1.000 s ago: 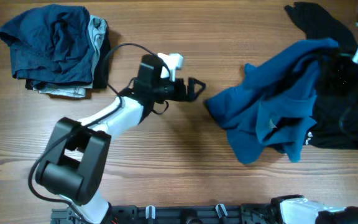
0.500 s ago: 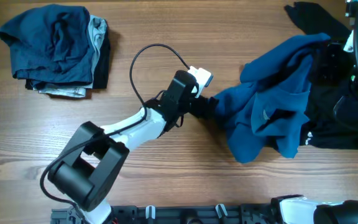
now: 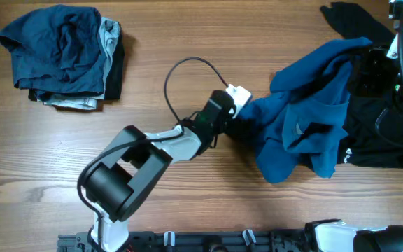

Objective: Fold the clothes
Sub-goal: 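Grasp the shirt's left edge with the left gripper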

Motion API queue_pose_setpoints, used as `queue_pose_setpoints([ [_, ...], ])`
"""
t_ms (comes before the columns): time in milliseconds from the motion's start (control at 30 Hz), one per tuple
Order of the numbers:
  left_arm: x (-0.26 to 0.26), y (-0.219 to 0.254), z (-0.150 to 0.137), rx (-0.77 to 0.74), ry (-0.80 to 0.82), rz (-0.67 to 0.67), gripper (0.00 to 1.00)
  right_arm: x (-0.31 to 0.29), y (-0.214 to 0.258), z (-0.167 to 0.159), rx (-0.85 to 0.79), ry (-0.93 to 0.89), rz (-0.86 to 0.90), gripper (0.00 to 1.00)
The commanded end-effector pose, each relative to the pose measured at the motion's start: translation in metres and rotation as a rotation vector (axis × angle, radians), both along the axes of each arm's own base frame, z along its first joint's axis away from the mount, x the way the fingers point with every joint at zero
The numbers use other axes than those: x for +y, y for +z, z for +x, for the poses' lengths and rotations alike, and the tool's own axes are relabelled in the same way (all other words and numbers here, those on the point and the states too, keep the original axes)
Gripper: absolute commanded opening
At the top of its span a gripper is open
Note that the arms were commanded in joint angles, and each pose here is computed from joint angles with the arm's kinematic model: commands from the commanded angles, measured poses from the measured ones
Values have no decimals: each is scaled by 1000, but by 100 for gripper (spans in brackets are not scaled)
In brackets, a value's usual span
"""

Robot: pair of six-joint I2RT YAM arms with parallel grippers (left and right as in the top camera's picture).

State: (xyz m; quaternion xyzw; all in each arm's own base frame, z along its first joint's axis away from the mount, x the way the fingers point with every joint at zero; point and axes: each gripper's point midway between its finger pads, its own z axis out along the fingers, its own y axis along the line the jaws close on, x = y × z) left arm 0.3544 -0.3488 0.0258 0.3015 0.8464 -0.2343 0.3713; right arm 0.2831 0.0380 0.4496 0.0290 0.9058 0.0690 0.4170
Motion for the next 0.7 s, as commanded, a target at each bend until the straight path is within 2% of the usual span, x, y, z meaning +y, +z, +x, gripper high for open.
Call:
queue_pose_setpoints([
  [0,0,-26,-3,-7,-15,67,92,-3,6,0,-26,-22,2,5],
  [67,2,-37,-5,9,-16,81,86,-3,7,0,-26,-22,2,4],
  [133,2,-41,-6,14,-16,85,75,-3,7,0,-26,-22,2,4],
  [167,2,-43,-6,18,-17,89,66,-3,7,0,-26,-22,2,4],
  [233,3,-47,-8,24,-19,94,31,-3,7,0,-26,-23,2,4],
  [300,0,-47,-10,24,-25,95,10,-3,7,-1,-27,-23,2,4],
  [333,0,-47,-11,25,-28,96,5,-3,7,-1,-27,-22,2,4],
  [400,1,-38,-10,22,-21,90,4,-3,7,-1,-27,-23,2,4],
  [500,12,9,5,-29,52,57,4,-3,7,-1,-27,-23,1,4],
  [667,81,158,40,-209,282,-97,4,-5,6,1,-26,-32,-7,4],
])
